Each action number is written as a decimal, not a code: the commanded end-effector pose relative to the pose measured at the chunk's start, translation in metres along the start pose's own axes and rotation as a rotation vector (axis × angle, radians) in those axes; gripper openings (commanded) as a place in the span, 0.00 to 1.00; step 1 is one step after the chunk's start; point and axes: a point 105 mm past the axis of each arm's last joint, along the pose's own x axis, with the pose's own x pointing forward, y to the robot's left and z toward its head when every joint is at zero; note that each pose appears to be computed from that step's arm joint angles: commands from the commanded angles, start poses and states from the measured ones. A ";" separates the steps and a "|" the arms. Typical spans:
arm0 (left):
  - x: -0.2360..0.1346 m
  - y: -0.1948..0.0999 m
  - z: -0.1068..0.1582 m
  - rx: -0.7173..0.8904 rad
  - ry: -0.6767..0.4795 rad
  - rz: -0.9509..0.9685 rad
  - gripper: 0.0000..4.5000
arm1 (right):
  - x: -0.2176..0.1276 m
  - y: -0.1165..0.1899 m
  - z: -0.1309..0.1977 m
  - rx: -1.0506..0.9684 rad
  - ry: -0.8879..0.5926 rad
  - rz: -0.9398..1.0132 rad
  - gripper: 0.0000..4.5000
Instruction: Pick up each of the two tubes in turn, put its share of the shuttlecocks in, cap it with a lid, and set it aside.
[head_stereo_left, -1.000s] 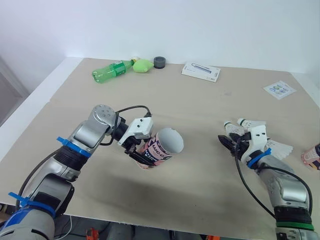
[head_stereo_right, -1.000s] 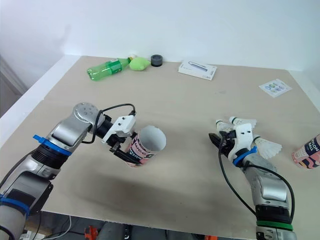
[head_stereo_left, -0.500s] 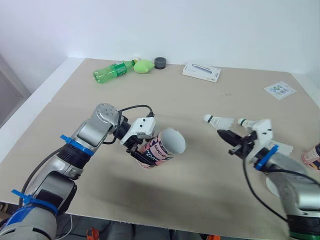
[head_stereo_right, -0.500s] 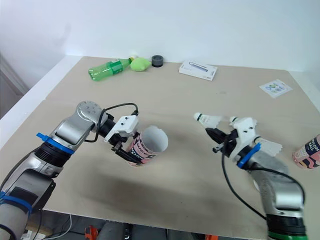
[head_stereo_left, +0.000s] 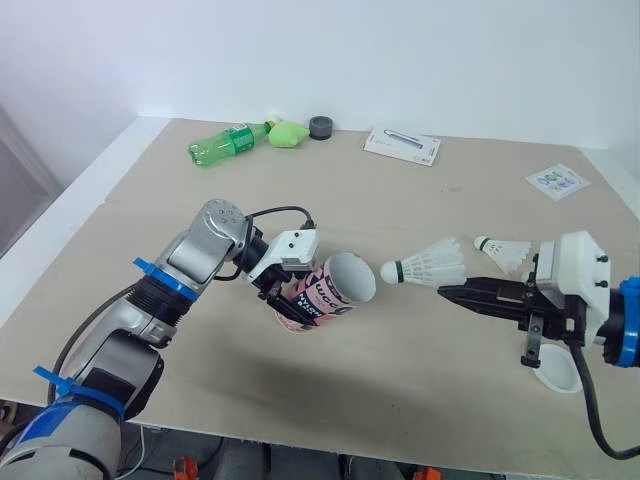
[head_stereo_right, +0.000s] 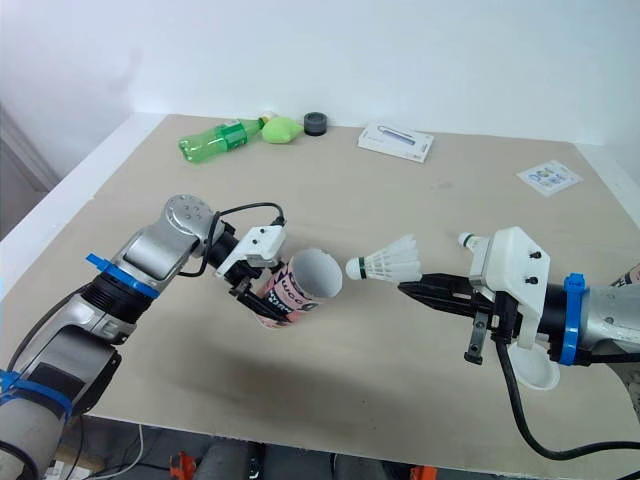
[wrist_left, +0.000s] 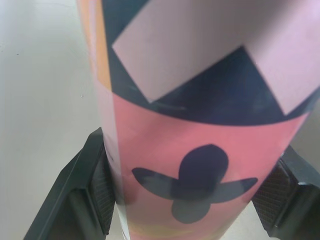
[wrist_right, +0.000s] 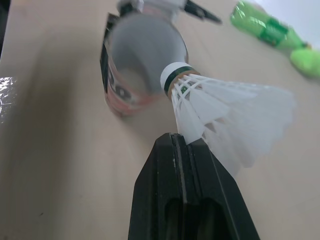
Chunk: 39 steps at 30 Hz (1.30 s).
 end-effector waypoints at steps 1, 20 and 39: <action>0.009 0.001 -0.001 -0.008 0.031 -0.014 0.68 | 0.012 0.001 0.011 -0.080 -0.006 0.061 0.02; 0.022 -0.006 0.006 0.007 0.012 -0.030 0.68 | -0.003 -0.014 0.026 0.075 -0.135 0.006 0.70; 0.051 -0.011 0.006 -0.002 -0.056 -0.011 0.68 | -0.138 0.018 -0.138 0.650 0.219 -0.750 0.70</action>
